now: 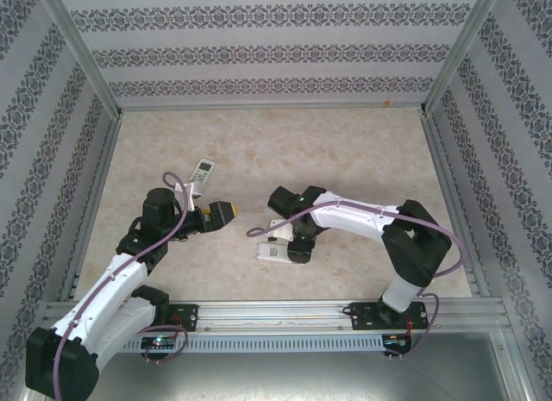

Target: Load the batteries into the remote control

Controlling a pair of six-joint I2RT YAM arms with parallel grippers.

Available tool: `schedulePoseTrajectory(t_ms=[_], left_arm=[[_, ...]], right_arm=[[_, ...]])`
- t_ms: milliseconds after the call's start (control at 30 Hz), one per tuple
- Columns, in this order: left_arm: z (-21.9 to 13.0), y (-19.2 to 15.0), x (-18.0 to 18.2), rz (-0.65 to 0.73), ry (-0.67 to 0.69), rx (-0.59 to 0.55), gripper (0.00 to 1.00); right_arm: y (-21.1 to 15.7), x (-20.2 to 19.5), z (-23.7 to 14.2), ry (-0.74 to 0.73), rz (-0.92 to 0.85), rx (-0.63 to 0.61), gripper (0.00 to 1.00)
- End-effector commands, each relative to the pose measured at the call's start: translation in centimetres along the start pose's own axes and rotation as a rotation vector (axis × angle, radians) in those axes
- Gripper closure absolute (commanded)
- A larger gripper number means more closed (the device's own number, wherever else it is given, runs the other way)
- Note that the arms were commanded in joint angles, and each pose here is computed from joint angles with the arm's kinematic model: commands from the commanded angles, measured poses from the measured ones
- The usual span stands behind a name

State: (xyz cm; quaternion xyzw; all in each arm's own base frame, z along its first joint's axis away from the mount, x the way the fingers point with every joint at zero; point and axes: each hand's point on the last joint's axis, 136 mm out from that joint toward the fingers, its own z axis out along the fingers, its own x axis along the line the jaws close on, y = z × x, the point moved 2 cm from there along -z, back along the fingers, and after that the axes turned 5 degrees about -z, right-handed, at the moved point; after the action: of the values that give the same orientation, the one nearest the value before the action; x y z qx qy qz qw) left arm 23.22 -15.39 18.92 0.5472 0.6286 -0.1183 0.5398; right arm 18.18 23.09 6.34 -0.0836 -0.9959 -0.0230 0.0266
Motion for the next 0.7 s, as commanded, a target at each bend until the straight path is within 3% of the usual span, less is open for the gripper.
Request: schedulePoseTrajectory(t_ms=[0, 667], left_arm=[[-0.2, 0.5, 0.0, 0.014, -0.008, -0.033, 0.0], [0.3, 0.4, 0.5, 0.014, -0.002, -0.027, 0.0]], right_arm=[[1.5, 0.4, -0.1, 0.024, -0.012, -0.045, 0.44], [1.7, 1.4, 2.2, 0.102, 0.001, -0.004, 0.39]])
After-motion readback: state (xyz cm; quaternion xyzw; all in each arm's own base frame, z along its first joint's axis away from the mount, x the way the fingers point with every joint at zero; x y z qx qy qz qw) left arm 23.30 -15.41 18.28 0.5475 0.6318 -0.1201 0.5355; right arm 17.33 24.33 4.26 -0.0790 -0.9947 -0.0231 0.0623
